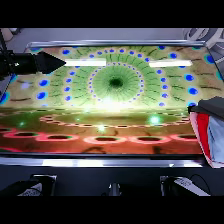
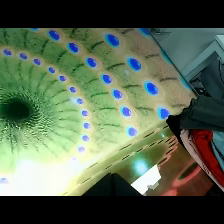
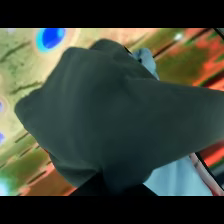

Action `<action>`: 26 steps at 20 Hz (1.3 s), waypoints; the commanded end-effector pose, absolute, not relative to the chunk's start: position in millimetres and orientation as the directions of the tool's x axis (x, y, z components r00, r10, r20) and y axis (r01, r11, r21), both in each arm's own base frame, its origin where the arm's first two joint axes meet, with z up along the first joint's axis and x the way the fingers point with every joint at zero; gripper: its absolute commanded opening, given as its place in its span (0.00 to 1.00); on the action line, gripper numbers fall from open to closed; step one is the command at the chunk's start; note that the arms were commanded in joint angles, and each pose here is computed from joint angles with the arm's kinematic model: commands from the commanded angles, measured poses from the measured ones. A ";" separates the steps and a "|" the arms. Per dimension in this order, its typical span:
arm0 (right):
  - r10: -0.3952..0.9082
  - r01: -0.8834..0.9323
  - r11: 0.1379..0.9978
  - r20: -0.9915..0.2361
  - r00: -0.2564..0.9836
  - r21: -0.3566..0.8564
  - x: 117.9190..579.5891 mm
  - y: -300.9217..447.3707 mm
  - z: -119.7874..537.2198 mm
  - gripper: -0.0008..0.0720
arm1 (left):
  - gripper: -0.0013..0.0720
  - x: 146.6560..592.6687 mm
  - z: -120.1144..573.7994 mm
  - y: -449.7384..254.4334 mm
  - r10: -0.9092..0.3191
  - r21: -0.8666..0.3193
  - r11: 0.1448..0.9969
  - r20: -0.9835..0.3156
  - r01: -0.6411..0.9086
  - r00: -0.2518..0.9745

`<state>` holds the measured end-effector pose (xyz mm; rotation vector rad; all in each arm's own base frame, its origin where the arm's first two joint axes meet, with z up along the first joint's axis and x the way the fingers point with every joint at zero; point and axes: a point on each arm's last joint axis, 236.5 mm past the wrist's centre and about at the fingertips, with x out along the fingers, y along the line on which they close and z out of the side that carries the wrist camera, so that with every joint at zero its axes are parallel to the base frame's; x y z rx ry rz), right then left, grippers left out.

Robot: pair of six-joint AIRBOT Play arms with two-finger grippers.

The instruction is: Fold the shirts.

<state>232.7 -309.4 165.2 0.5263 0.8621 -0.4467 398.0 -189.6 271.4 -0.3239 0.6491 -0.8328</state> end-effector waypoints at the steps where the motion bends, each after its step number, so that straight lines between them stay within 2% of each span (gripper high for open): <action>1: -0.117 0.663 0.728 -0.921 0.371 0.174 179.7 -302.8 124.2 0.04 | 0.05 398.2 271.4 -189.7 -0.768 -0.504 0.640 -0.404 0.581 0.497; 7: 0.074 0.714 0.656 -0.963 0.260 0.244 148.0 -241.3 16.1 0.05 | 0.05 398.1 271.6 -189.7 -0.769 -0.505 0.640 -0.403 0.579 0.497; 8: 0.092 0.718 0.648 -0.962 0.256 0.253 146.8 -236.2 6.8 0.22 | 0.05 397.9 271.7 -189.8 -0.769 -0.508 0.639 -0.403 0.578 0.496; 9: 0.084 0.716 0.653 -0.963 0.257 0.248 147.0 -237.9 4.0 0.58 | 0.05 397.6 272.3 -190.5 -0.771 -0.510 0.636 -0.400 0.579 0.495; 10: 0.048 0.701 0.675 -0.962 0.268 0.229 149.7 -246.6 7.3 0.86 | 0.05 397.6 273.0 -190.8 -0.773 -0.512 0.634 -0.397 0.579 0.495; 11: 0.003 0.668 0.718 -0.959 0.282 0.199 153.2 -257.8 18.1 0.95 | 0.05 398.1 273.4 -190.7 -0.772 -0.512 0.635 -0.396 0.579 0.497; 12: -0.053 0.648 0.744 -0.952 0.301 0.163 157.7 -271.6 35.1 0.95 | 0.05 398.6 273.5 -190.6 -0.772 -0.512 0.635 -0.395 0.578 0.498; 14: -0.259 0.640 0.767 -0.890 0.377 0.048 174.9 -318.0 95.6 0.94 | 0.05 400.3 274.6 -190.2 -0.769 -0.510 0.638 -0.390 0.577 0.506; 16: -0.478 0.635 0.770 -0.717 0.508 -0.063 202.7 -359.3 187.2 0.94 | 0.05 405.2 279.3 -193.8 -0.764 -0.502 0.643 -0.371 0.579 0.527; 18: -0.572 0.578 0.798 -0.520 0.635 -0.172 236.3 -364.7 270.7 0.93 | 0.05 419.2 274.1 -194.6 -0.700 -0.428 0.713 -0.402 0.555 0.590; 20: -0.511 0.428 0.859 -0.461 0.725 -0.280 285.5 -328.4 300.7 0.93 | 0.05 438.9 255.5 -188.2 -0.542 -0.279 0.839 -0.507 0.468 0.670; 21: -0.432 0.336 0.901 -0.483 0.762 -0.276 312.8 -299.5 294.7 0.93 | 0.05 446.3 244.0 -184.1 -0.452 -0.183 0.885 -0.562 0.429 0.692; 23: -0.232 0.121 0.968 -0.594 0.771 -0.221 363.2 -226.0 261.7 0.93 | 0.05 456.8 220.1 -171.7 -0.263 0.015 0.934 -0.647 0.357 0.716; 24: -0.143 0.037 0.985 -0.672 0.727 -0.169 381.0 -187.0 236.7 0.93 | 0.05 459.6 204.4 -163.9 -0.177 0.114 0.933 -0.682 0.342 0.710; 25: -0.071 -0.036 0.991 -0.747 0.661 -0.126 391.0 -151.3 211.2 0.93 | 0.13 457.4 185.2 -158.0 -0.121 0.159 0.927 -0.729 0.339 0.673; 26: -0.001 -0.127 0.988 -0.815 0.579 -0.092 398.3 -113.0 184.9 0.93 | 0.39 447.7 159.9 -152.6 -0.084 0.153 0.929 -0.799 0.337 0.595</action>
